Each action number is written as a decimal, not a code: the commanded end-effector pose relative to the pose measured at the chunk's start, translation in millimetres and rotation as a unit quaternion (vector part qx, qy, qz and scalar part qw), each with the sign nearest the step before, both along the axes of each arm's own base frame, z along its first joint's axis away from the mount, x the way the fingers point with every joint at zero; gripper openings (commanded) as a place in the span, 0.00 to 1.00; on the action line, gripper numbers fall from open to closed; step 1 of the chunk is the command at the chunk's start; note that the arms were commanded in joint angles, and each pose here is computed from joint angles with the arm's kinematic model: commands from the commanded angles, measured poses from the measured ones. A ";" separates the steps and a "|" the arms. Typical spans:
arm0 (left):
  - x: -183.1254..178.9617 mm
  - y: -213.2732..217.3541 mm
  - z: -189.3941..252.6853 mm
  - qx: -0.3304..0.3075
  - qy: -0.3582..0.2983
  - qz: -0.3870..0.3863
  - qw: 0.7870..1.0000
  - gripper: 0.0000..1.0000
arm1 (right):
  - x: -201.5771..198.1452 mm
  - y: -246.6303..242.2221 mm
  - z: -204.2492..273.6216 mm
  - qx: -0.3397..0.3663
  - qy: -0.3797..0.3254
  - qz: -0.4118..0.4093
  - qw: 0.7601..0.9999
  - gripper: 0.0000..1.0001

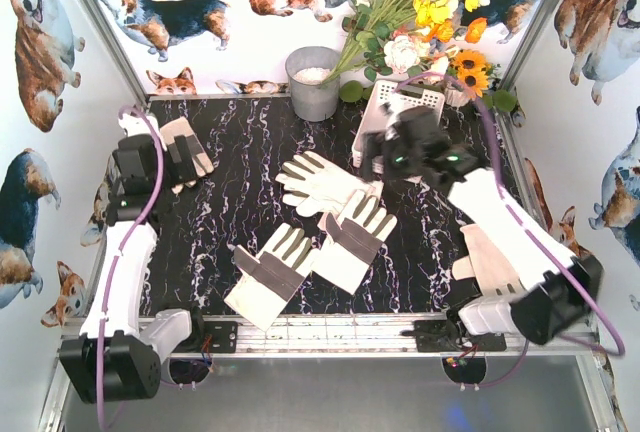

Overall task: Put the gloves into the storage basket
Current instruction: Pick up the glove from the center of the board.

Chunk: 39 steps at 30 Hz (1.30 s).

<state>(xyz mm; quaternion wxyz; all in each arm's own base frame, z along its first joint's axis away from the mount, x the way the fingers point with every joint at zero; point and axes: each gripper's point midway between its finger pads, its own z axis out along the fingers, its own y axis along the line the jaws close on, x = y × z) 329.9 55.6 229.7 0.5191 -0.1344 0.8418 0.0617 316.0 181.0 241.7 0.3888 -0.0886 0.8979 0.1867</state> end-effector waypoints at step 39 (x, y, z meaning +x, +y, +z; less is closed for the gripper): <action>-35.1 32.5 1.1 0.069 -0.047 0.074 0.994 1.00 | 50.5 102.6 -191.0 -0.269 0.128 0.099 0.950 0.04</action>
